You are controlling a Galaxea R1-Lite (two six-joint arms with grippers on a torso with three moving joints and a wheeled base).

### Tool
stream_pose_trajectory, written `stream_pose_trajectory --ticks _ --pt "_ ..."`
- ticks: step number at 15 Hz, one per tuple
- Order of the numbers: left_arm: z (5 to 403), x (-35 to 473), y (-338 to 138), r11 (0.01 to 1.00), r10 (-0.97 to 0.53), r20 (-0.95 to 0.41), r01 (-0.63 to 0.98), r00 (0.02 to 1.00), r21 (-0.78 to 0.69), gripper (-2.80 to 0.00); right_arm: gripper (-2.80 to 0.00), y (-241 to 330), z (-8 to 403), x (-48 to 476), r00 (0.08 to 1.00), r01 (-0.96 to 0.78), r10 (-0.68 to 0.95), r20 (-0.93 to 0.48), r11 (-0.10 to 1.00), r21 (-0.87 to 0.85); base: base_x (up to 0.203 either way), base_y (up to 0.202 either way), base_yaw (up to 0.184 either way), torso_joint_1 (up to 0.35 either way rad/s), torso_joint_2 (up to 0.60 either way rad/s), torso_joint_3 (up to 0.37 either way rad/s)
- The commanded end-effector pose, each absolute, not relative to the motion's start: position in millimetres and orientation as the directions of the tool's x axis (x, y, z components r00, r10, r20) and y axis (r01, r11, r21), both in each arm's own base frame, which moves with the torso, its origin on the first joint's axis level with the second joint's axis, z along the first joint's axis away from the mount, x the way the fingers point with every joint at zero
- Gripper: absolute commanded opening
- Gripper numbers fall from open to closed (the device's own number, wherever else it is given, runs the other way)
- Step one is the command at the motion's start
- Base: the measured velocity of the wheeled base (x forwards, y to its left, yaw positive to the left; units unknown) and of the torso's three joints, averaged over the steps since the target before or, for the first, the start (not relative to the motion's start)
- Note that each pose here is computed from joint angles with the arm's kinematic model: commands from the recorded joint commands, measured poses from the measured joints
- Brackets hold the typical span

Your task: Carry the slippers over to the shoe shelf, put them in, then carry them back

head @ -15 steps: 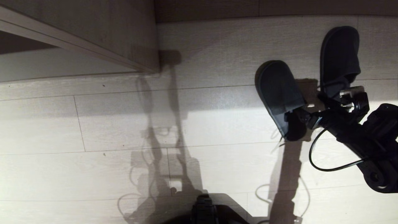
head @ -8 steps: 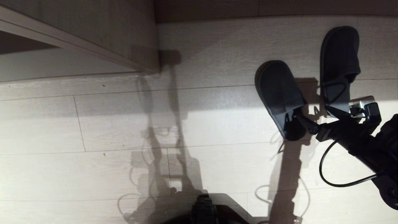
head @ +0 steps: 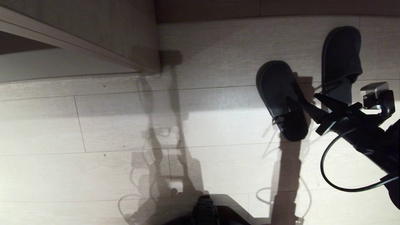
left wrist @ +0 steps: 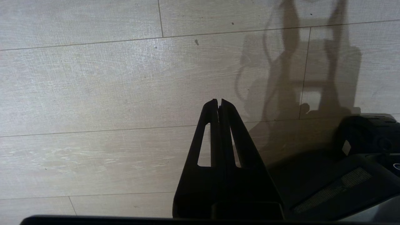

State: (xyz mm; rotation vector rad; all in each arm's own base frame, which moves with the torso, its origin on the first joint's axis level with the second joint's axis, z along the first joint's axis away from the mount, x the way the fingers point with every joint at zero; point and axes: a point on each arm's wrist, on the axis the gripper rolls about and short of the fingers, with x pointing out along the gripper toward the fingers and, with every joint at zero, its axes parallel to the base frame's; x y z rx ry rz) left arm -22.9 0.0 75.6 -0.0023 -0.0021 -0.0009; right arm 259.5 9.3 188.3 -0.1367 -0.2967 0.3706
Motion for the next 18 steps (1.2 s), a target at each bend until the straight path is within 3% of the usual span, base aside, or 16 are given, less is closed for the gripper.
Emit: stream_pose_trajectory --ticks 1,5,8,10,13,18 --pt "76 -23 0 1.0 0.0 0.003 0.0 1.0 -0.003 -2.8 -2.8 29 209 240 0.841 -0.401 0.447 0.305 0.893 -0.203 0.0 0.0 0.0 0.0 0.0 0.0" --pt "76 -23 0 1.0 -0.002 0.003 0.002 1.0 -0.003 -2.8 -2.8 75 194 257 0.833 -0.49 0.513 0.207 0.858 -0.153 0.0 0.0 0.0 0.0 0.0 0.0" --pt "76 -23 0 1.0 0.0 0.003 0.0 1.0 -0.003 -2.8 -2.8 112 182 299 0.92 -0.324 0.341 0.194 0.939 -0.112 0.0 0.0 0.0 0.0 0.0 0.0" --pt "76 -23 0 1.0 -0.001 0.003 0.001 1.0 -0.003 -2.8 -2.8 122 167 316 0.954 -0.226 0.256 0.158 0.956 -0.187 0.0 0.0 0.0 0.0 0.0 0.0" --pt "76 -23 0 1.0 0.0 0.003 0.0 1.0 -0.002 -2.8 -2.8 131 152 339 0.965 -0.182 0.215 0.15 0.962 -0.206 0.0 0.0 0.0 0.0 0.0 0.0" --pt "76 -23 0 1.0 0.0 0.003 0.0 1.0 -0.002 -2.8 -2.8 108 167 363 0.966 -0.079 0.127 0.223 0.974 -0.212 0.0 0.0 0.0 0.0 0.0 0.0"
